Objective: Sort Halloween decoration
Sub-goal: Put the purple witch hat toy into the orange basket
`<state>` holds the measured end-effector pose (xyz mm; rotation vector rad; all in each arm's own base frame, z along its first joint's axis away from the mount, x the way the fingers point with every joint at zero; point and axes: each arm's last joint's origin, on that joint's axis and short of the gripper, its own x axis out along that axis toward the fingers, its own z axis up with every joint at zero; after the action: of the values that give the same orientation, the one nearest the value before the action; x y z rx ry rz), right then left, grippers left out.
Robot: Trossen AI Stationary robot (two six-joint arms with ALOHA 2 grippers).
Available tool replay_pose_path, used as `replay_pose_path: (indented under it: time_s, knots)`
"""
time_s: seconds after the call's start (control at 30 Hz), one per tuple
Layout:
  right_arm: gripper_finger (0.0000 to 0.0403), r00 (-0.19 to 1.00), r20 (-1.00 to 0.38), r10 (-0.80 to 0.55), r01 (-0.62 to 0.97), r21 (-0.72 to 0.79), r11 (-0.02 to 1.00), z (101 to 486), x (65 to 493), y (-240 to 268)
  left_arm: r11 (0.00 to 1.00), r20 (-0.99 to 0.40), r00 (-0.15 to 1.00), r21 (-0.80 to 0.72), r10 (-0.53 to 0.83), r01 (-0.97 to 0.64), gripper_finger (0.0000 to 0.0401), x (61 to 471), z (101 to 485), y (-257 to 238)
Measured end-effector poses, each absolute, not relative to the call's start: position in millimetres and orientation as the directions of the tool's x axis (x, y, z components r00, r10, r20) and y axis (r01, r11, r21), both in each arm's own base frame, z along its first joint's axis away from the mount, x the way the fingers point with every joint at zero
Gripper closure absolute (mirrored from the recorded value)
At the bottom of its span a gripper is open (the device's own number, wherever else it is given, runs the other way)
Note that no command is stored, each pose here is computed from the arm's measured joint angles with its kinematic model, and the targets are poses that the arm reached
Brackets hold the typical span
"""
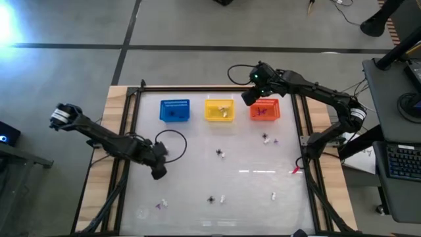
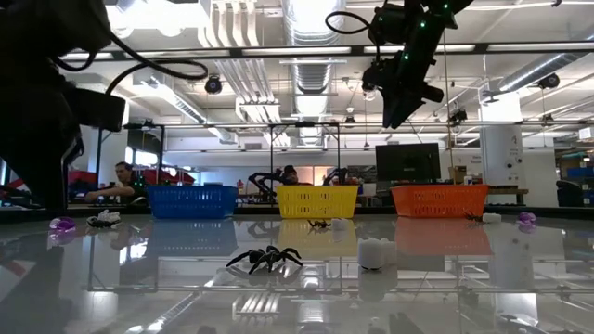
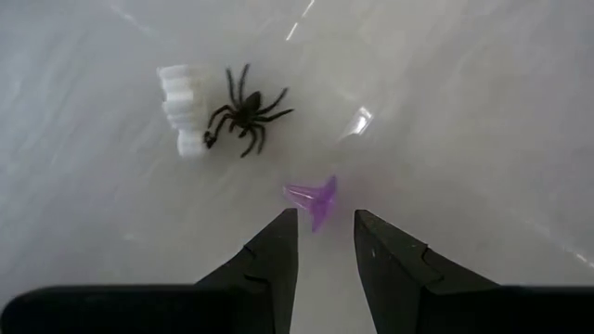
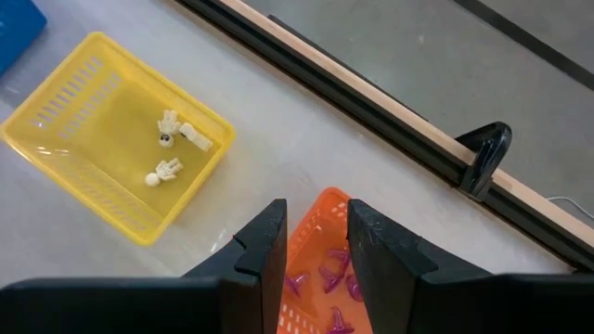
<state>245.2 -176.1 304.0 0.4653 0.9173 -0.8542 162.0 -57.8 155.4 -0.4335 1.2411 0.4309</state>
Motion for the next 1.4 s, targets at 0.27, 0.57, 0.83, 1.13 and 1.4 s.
replay_pose_path:
  time_s: [0.27,0.57,0.83,1.13,1.4]
  knots:
    - [0.0296,0.325,-0.838,-0.438,0.804,0.000,0.595,304.0,245.2,-176.1,0.837,-0.974,0.206,-0.031,0.098,-0.547,0.0310,169.8,143.0,-53.3]
    - [0.0296,0.324,-0.839,-0.437,0.803,0.000,0.595,303.9,245.1,-176.0,0.848,-0.979,0.179,-0.016,0.094,-0.529,0.0326,175.3,135.0,-54.7]
    - [0.0296,0.324,-0.839,-0.437,0.803,-0.001,0.596,303.9,245.1,-176.0,0.861,-0.980,0.193,-0.063,0.042,-0.504,0.0393,175.0,138.1,-55.3]
    - [0.0296,0.323,-0.839,-0.437,0.804,0.000,0.595,303.9,245.0,-176.1,0.849,-0.957,0.290,-0.176,-0.028,-0.499,0.0400,182.5,162.4,-56.9]
    - [0.0296,0.380,-0.851,-0.362,0.779,0.083,0.622,307.6,246.0,-173.1,0.860,-0.888,0.461,-0.233,0.003,-0.454,0.0401,191.0,202.7,-50.2]
